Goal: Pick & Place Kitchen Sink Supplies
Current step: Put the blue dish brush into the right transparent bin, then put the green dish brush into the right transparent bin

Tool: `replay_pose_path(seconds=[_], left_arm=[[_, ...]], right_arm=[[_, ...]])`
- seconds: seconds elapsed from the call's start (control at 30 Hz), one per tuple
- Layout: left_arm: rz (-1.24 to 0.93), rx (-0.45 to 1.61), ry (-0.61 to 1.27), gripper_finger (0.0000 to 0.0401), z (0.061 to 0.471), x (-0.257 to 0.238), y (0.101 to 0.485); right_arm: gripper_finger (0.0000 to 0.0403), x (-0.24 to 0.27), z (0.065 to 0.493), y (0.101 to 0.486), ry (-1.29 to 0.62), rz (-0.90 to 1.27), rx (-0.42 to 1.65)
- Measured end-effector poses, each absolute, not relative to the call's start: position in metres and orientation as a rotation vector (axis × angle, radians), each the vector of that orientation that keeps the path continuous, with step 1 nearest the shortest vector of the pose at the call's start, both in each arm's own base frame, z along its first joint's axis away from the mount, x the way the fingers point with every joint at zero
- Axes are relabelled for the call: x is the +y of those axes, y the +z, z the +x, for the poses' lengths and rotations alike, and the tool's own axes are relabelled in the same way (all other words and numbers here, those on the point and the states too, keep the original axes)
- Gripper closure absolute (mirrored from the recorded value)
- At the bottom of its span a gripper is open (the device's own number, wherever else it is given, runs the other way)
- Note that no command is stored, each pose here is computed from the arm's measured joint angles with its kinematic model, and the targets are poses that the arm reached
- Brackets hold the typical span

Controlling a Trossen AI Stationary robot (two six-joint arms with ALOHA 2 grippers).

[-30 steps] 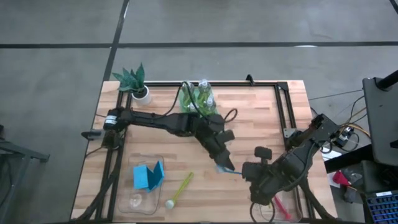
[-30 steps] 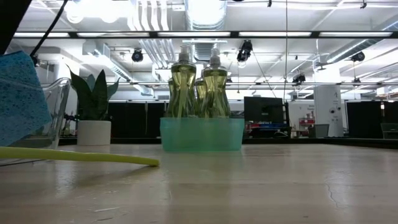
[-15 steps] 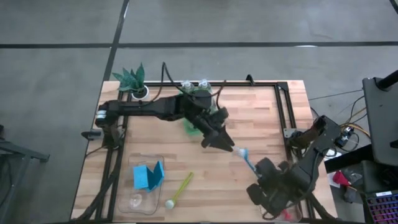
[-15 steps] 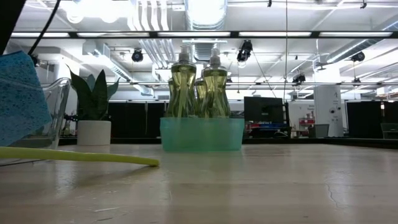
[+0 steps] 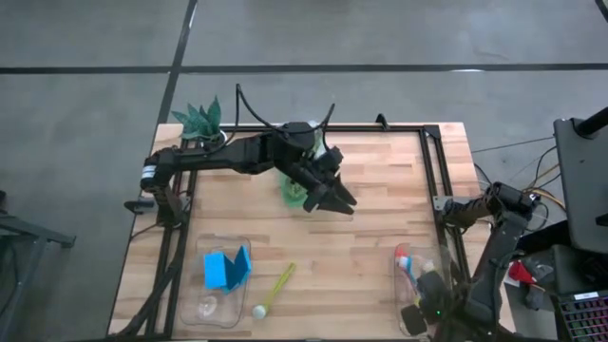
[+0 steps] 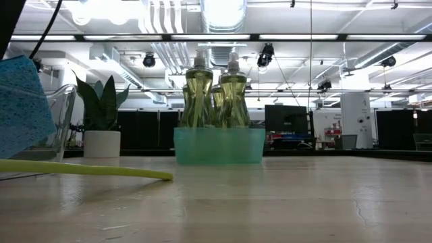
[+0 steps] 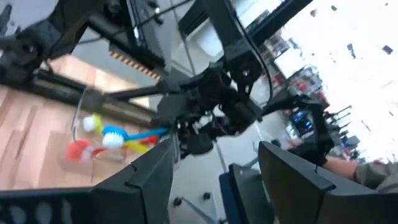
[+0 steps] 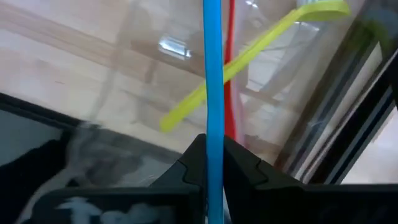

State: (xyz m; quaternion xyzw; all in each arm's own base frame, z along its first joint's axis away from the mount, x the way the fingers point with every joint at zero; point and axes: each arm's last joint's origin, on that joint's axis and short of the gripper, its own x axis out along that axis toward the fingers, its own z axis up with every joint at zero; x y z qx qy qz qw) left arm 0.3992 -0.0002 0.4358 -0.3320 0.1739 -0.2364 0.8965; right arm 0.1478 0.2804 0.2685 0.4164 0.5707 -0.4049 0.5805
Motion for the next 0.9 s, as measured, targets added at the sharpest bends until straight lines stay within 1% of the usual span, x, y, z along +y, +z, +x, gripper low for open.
replay_pose_path(seconds=[0.1, 0.23, 0.33, 0.43, 0.57, 0.7, 0.8, 0.9], left_arm=[[-0.690, 0.411, -0.476, 0.0176, 0.398, -0.001, 0.430], [-0.730, 0.517, -0.438, 0.0176, 0.395, -0.001, 0.421], [-0.758, 0.630, -0.400, 0.0177, 0.391, -0.004, 0.409], [-0.778, 0.752, -0.372, 0.0176, 0.386, -0.013, 0.396], [-0.813, 0.958, -0.288, 0.0177, 0.378, -0.030, 0.370], [-0.787, 1.100, -0.141, 0.0176, 0.371, -0.051, 0.341], [-0.810, 1.199, -0.049, 0.0176, 0.365, -0.066, 0.313], [-0.848, 1.286, -0.011, 0.0176, 0.359, -0.081, 0.285]], right_arm=[[0.0372, 0.282, 0.136, 0.252, -0.955, 0.914, 1.372], [0.0363, 0.281, 0.126, 0.241, -0.972, 0.860, 1.386], [0.0349, 0.279, 0.125, 0.237, -0.960, 0.824, 1.392], [0.0326, 0.280, 0.125, 0.237, -0.934, 0.809, 1.403], [0.0286, 0.280, 0.127, 0.248, -0.861, 0.799, 1.371], [0.0247, 0.275, 0.127, 0.264, -0.766, 0.706, 1.334], [0.0227, 0.266, 0.127, 0.278, -0.762, 0.656, 1.257], [0.0216, 0.258, 0.125, 0.287, -0.774, 0.627, 1.216]])
